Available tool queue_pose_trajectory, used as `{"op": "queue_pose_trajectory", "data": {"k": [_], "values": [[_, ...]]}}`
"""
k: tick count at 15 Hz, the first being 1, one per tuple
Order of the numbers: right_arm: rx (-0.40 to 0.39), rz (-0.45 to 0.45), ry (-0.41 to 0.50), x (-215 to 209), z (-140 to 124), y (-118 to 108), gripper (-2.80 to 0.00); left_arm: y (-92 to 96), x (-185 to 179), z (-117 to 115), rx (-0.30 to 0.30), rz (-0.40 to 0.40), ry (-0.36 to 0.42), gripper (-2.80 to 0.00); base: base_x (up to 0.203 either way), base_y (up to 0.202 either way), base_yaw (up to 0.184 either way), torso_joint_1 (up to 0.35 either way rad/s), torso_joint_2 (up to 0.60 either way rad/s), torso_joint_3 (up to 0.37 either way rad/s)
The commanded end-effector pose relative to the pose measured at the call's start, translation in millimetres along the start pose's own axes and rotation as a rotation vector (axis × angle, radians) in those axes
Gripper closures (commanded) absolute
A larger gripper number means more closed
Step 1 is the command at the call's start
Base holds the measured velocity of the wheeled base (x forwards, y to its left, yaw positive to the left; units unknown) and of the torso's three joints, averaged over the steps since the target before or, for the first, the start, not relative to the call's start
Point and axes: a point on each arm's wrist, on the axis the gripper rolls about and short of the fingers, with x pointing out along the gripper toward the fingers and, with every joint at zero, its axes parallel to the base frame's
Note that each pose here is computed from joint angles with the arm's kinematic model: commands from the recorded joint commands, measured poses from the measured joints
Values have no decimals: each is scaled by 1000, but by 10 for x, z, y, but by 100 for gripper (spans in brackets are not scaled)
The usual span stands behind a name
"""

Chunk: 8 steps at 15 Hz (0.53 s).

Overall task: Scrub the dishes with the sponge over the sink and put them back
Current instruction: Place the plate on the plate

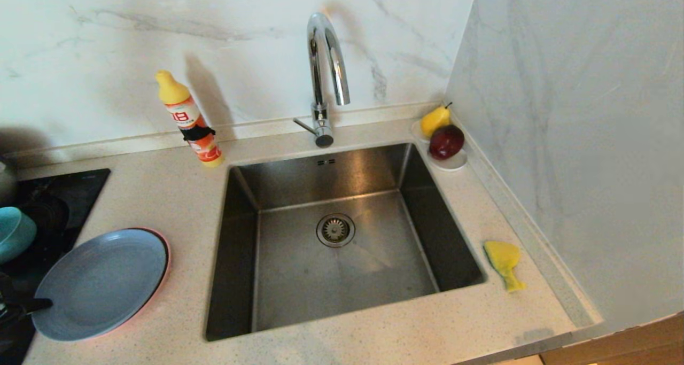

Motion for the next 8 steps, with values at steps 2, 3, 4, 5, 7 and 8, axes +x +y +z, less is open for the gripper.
{"op": "queue_pose_trajectory", "data": {"k": [2, 3, 4, 5, 7, 8], "values": [[-1, 0, 0, 0, 0, 0, 0, 50, 64, -20, -10, -4, 17, 0, 0, 0, 0, 0, 0, 0], [-1, 0, 0, 0, 0, 0, 0, 64, 82, -23, -14, -1, 23, 0, 0, 0, 0, 0, 0, 0], [-1, 0, 0, 0, 0, 0, 0, 68, 80, -19, -14, 4, 22, 0, 0, 0, 0, 0, 0, 0], [-1, 0, 0, 0, 0, 0, 0, 66, 75, -14, -12, 5, 19, -80, 0, 0, 0, 0, 0, 0], [-1, 1, 0, 0, 0, 0, 0, 48, 36, 25, -10, 2, 1, -280, 0, 0, 0, 0, 0, 0], [-1, 0, 0, 0, 0, 0, 0, 25, 6, 48, -3, 2, -12, -280, 0, 0, 0, 0, 0, 0]]}}
